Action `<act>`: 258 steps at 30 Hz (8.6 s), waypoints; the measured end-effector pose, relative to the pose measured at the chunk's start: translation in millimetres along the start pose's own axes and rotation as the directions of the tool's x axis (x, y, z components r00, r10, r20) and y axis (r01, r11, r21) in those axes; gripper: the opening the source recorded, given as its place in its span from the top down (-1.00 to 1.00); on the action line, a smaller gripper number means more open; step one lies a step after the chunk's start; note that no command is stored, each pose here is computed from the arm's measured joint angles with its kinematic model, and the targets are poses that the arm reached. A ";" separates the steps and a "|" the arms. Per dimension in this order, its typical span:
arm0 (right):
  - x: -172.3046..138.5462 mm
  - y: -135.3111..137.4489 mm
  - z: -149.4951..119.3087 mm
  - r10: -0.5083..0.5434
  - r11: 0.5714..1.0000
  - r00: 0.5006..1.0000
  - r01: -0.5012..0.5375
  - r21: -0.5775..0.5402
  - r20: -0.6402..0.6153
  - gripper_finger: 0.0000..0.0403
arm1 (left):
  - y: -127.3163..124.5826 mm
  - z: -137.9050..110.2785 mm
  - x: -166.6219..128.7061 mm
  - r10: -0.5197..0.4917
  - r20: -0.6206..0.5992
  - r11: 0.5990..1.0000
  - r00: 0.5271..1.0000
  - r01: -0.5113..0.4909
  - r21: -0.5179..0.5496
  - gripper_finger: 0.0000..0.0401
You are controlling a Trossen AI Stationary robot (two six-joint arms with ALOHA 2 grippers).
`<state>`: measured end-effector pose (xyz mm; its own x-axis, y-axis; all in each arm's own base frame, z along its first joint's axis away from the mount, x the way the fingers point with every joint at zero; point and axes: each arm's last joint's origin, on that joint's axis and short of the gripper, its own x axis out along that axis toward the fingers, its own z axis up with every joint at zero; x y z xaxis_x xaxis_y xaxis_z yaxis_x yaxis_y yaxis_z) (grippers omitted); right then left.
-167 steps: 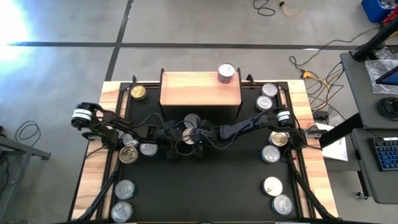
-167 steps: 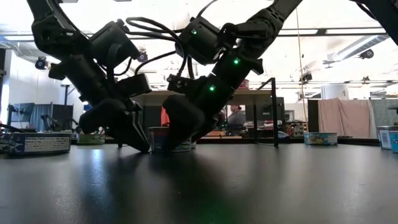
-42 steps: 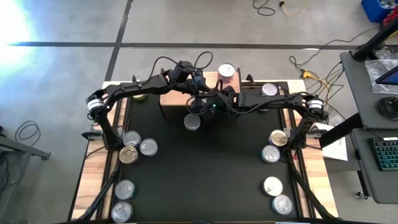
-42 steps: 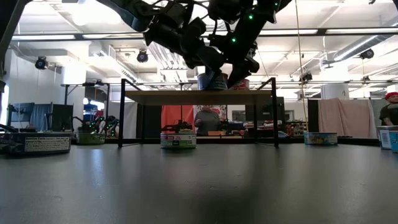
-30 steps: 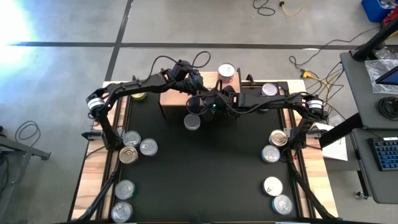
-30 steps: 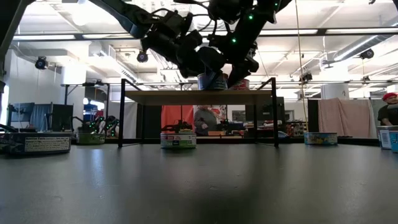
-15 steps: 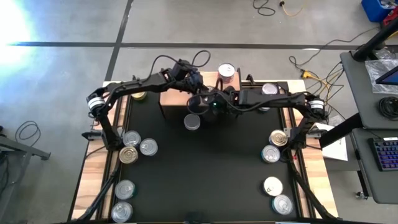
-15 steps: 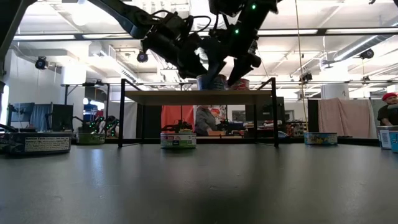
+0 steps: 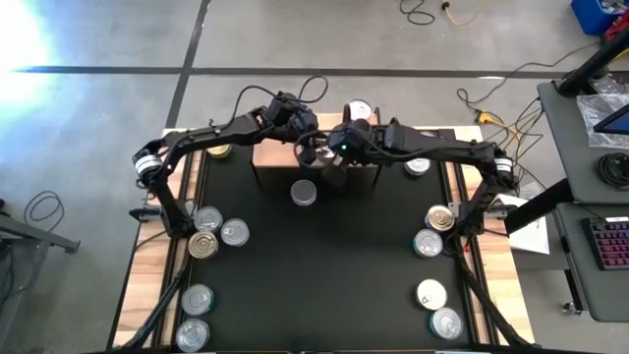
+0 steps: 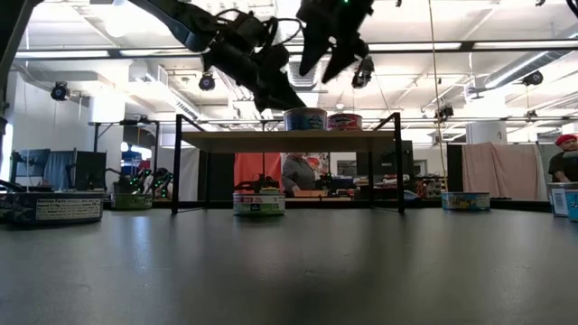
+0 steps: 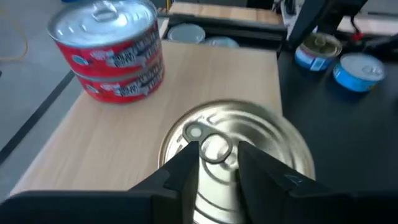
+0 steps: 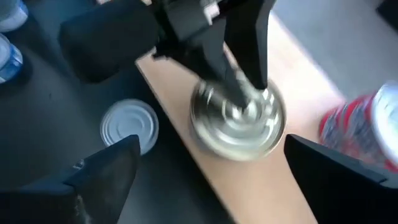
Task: Stack canned seafood by type on shelf
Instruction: Put the blue-pink tuna can on the shelf, then stack the blue-pink tuna can on top of the other blue-pink tuna can on the shelf
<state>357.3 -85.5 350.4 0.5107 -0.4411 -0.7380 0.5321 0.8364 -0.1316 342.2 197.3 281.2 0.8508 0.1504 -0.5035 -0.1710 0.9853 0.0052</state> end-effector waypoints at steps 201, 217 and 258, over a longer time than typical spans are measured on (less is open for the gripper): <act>-31.7 203.5 -268.1 0.181 0.955 0.856 -0.035 0.295 -0.484 0.95 | -290.2 -54.2 -153.7 -0.135 -0.236 0.991 0.962 0.135 -0.017 -0.11; 38.9 175.9 -179.8 0.301 0.948 0.941 -0.278 0.154 -0.154 0.95 | -302.2 -50.4 -137.4 -0.178 -0.333 0.983 0.926 0.182 -0.020 -0.11; -44.5 200.3 -243.8 0.299 0.954 0.755 -0.215 0.211 -0.584 0.95 | -303.0 -61.6 -133.0 -0.196 -0.362 0.974 0.911 0.224 0.038 -0.11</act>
<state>276.5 181.0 195.5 0.1507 0.1074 -0.9827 0.5402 0.8236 0.1728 250.3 -126.3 293.3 0.6287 -0.0856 -0.7729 0.0433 0.9962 -0.0751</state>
